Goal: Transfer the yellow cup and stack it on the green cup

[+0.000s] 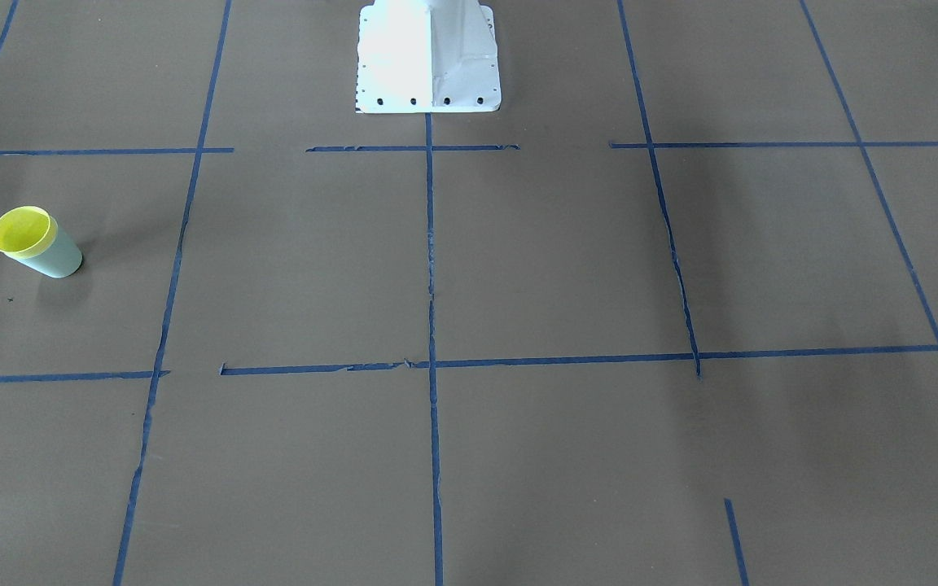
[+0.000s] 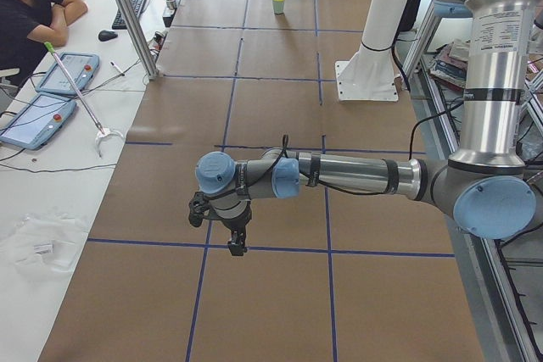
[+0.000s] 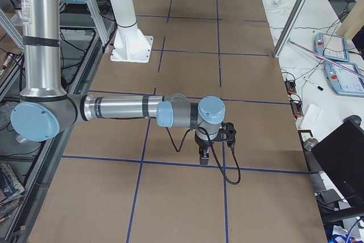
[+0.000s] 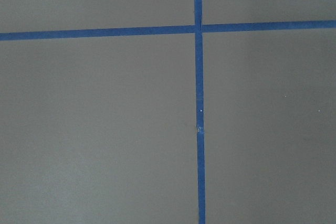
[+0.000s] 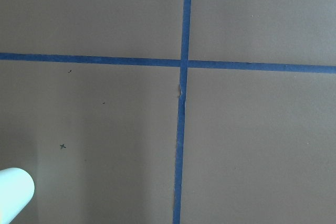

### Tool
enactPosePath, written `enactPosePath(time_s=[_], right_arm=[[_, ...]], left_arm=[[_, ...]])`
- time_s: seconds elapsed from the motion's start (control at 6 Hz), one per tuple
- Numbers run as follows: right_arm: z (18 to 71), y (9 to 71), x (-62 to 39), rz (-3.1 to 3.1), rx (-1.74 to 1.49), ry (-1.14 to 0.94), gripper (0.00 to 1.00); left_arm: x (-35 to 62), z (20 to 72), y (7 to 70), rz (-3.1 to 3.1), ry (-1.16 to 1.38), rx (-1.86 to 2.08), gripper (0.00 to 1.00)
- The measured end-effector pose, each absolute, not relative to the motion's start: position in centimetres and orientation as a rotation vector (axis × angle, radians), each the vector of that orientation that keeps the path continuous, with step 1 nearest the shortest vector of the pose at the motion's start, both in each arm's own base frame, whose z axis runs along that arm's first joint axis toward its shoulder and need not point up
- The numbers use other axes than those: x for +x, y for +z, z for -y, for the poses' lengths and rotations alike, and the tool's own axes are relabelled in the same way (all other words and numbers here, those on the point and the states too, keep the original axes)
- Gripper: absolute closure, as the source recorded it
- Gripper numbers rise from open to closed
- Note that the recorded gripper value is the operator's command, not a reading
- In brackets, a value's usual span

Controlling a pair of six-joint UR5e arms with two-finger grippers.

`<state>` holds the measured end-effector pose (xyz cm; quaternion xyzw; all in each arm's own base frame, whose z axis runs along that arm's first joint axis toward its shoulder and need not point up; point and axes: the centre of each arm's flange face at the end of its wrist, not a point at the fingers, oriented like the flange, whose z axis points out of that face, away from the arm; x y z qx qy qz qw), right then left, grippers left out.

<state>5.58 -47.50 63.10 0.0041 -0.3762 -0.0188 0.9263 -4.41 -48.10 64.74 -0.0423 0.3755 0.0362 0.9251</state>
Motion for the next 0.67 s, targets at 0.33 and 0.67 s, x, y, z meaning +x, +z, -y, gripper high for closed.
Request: enactPosePath(time_s=[0.33, 0.67], right_arm=[[47.46, 63.14, 5.57, 0.771, 0.008, -0.038, 0.00], [47.44, 63.21, 5.59, 0.769, 0.007, -0.038, 0.00]], left_arm=[[-4.41, 48.09, 64.85, -0.767, 0.074, -0.088, 0.00], [-4.48, 48.09, 64.82, -0.763, 0.074, -0.087, 0.00]])
